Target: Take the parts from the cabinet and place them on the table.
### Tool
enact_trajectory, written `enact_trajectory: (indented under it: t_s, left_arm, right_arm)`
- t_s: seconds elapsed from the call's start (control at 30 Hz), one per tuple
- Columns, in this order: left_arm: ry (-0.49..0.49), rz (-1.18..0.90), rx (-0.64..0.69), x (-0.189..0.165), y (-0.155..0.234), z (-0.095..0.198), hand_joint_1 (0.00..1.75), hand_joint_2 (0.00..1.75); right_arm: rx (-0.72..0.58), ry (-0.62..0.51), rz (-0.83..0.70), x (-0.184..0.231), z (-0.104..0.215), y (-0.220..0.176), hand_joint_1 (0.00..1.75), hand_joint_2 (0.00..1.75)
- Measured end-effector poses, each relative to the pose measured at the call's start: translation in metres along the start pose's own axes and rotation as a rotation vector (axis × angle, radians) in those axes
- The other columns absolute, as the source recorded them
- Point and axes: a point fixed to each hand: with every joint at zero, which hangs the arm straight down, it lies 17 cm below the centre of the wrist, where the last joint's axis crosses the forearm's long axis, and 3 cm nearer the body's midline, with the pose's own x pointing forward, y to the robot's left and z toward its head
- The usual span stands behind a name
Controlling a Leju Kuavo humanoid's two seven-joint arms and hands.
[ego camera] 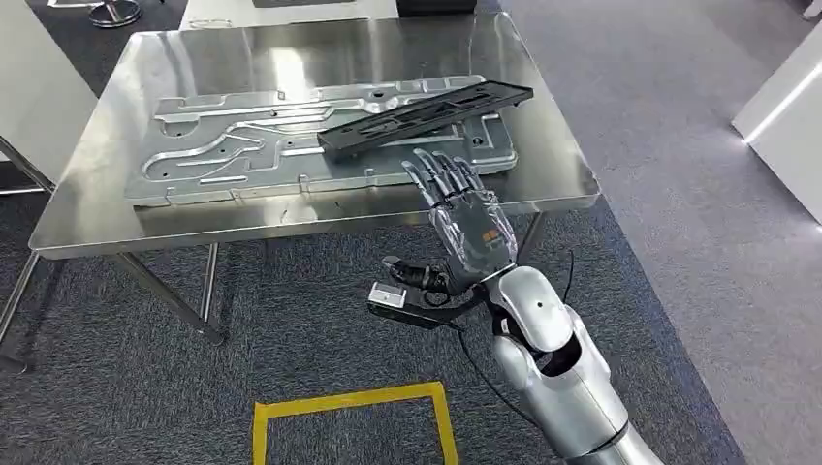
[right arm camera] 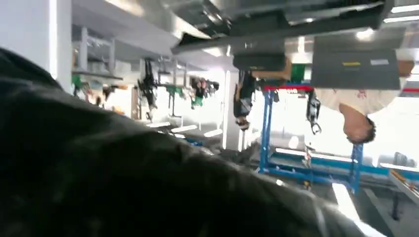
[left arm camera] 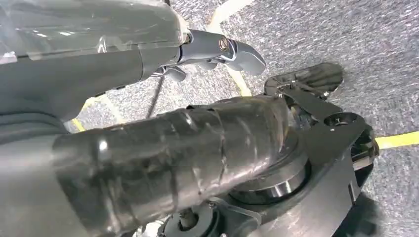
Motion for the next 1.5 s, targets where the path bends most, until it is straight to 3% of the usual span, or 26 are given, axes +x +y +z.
enact_trajectory:
  t_s: [0.13,0.33,0.43,0.53,0.7,0.8,0.93,1.0,1.2,1.5]
  left_arm:
    - [0.002,0.018,0.005,0.0,-0.001,0.001,0.0,0.0]
    - [-0.001,0.054,0.018,0.0,-0.004,0.003,0.0,0.0]
    - [-0.01,0.093,0.045,0.003,-0.004,0.006,0.0,0.0]
    - [-0.013,0.129,0.069,0.002,-0.007,0.012,0.0,0.0]
    - [-0.017,0.166,0.072,0.007,-0.018,0.018,0.0,0.0]
    - [-0.017,0.179,0.081,0.01,-0.026,0.02,0.0,0.0]
    - [-0.012,0.182,0.063,0.016,-0.04,0.016,0.0,0.0]
    - [-0.013,0.184,0.052,0.019,-0.045,0.014,0.0,0.0]
    - [-0.035,0.19,0.012,0.033,-0.055,0.01,0.0,0.0]
    - [-0.04,0.198,0.009,0.037,-0.05,0.003,0.0,0.0]
  right_arm:
    - [0.029,0.01,-0.026,-0.001,0.003,0.011,0.0,0.0]
    - [0.132,0.08,-0.081,-0.006,0.029,0.062,0.0,0.0]
    - [0.244,0.202,-0.118,-0.027,0.065,0.112,0.0,0.0]
    - [0.372,0.37,-0.149,-0.068,0.126,0.172,0.0,0.0]
    - [0.63,0.693,-0.241,-0.116,0.258,0.252,0.0,0.0]
    - [0.823,1.018,-0.36,-0.125,0.391,0.297,0.0,0.0]
    - [1.099,1.465,-0.536,-0.059,0.589,0.314,0.0,0.0]
    - [1.142,1.648,-0.666,-0.022,0.639,0.311,0.0,0.0]
    - [1.186,1.997,-0.941,0.053,0.693,0.303,0.0,0.0]
    - [1.172,2.079,-1.127,0.095,0.68,0.31,0.0,0.0]
